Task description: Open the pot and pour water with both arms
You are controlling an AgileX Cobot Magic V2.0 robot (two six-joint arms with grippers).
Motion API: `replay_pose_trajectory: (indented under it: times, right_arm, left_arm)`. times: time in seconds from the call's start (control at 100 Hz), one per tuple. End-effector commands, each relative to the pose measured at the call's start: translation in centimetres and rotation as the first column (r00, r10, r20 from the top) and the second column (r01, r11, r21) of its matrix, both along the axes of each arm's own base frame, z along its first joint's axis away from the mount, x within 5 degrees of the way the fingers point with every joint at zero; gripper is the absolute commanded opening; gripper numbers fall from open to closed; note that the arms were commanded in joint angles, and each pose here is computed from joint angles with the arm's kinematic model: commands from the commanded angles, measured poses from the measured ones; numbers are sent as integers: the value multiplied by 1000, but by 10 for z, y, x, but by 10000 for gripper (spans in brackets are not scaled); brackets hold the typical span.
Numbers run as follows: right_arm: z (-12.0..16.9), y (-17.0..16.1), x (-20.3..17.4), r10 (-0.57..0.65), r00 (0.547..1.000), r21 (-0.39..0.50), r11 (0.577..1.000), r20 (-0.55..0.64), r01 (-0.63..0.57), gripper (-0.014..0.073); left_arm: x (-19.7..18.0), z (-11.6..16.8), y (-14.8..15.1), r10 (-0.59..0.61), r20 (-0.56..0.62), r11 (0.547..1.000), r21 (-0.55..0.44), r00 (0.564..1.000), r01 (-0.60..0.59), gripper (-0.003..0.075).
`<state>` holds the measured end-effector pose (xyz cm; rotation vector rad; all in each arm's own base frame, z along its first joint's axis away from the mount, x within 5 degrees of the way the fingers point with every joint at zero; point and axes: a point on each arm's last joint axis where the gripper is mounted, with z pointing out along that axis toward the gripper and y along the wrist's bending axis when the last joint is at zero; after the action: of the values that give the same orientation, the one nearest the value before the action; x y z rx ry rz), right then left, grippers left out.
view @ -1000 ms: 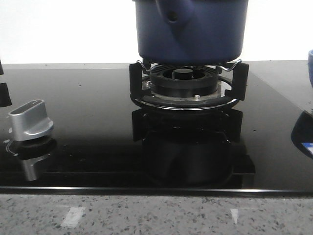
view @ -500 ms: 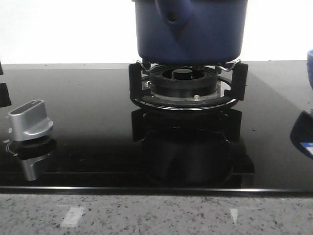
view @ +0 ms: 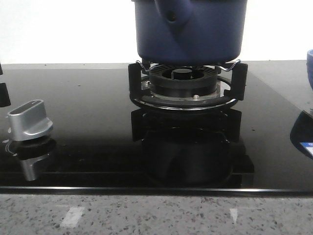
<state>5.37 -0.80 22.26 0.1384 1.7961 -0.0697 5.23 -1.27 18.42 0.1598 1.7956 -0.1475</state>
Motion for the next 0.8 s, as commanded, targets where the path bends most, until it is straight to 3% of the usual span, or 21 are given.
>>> replay_pose_trajectory:
  times: [0.0,0.3,0.79]
  right_arm:
    - [-1,0,1,-10,993,-8,1000,120,11,-74]
    - [-46,0,0,-21,999,21,1000,32,20,-74]
    - [-47,0,-1,-22,1000,23,999,12,22,-74]
  left_arm:
    - [1,-6,0,12,27,1000,-28,1000,-12,-20]
    - [1,-5,1,13,28,1000,-29,1000,-12,-20]
    - [1,-5,1,13,29,1000,-29,999,-12,-20]
